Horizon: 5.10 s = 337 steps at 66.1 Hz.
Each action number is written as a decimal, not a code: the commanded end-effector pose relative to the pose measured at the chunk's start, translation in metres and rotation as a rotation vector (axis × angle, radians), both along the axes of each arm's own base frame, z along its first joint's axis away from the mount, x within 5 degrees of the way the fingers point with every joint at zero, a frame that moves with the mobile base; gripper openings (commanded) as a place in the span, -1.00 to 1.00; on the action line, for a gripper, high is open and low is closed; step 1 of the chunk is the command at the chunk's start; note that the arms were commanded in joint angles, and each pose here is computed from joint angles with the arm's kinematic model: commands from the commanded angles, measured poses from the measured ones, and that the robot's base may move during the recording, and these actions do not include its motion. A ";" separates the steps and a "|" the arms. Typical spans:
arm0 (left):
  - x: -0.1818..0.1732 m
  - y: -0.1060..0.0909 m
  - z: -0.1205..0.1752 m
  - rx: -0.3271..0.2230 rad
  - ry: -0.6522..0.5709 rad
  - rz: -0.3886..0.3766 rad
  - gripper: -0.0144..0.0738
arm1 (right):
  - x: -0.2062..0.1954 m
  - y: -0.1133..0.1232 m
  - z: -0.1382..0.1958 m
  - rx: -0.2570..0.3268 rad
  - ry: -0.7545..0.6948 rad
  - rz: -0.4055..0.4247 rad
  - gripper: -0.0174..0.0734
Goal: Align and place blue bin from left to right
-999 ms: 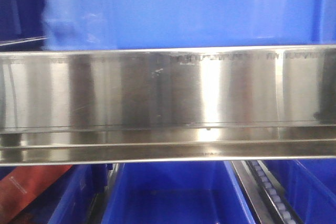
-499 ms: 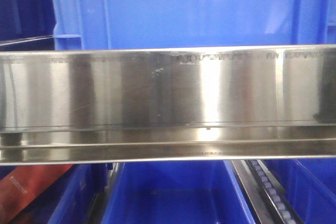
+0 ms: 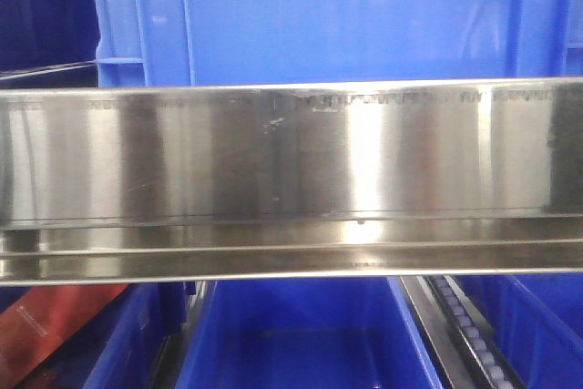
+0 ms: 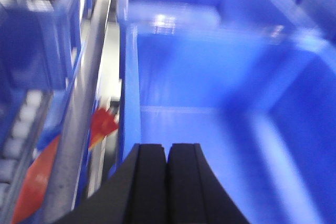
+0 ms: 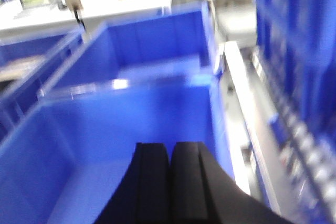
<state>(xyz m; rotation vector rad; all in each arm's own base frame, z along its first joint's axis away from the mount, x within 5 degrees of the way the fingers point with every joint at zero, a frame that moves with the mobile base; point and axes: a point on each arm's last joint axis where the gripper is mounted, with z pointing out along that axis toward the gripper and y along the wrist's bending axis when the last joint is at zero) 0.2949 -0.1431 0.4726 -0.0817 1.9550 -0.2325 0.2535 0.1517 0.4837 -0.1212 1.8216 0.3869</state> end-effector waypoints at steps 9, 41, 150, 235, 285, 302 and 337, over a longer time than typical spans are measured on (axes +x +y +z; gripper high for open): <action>-0.036 0.003 -0.023 -0.067 -0.080 -0.148 -0.92 | -0.036 -0.018 -0.013 0.000 -0.151 0.098 -0.98; -0.115 0.031 -0.065 -0.175 -0.317 -0.386 -0.92 | -0.124 -0.075 -0.058 -0.025 -0.300 0.154 -0.98; -0.182 0.068 -0.091 -0.219 -0.461 -0.444 -0.92 | -0.183 -0.122 -0.127 -0.086 -0.460 0.071 -0.98; -0.182 0.068 -0.091 -0.220 -0.462 -0.444 -0.92 | -0.199 -0.140 -0.268 -0.116 -0.399 -0.111 -0.98; -0.182 0.068 -0.091 -0.220 -0.462 -0.444 -0.92 | -0.199 -0.140 -0.268 -0.116 -0.398 -0.111 -0.98; -0.182 0.068 -0.091 -0.220 -0.462 -0.444 -0.92 | -0.199 -0.140 -0.268 -0.115 -0.400 -0.111 -0.98; -0.206 0.117 -0.173 0.039 -0.447 -0.169 -0.92 | -0.199 -0.140 -0.268 -0.115 -0.400 -0.111 -0.98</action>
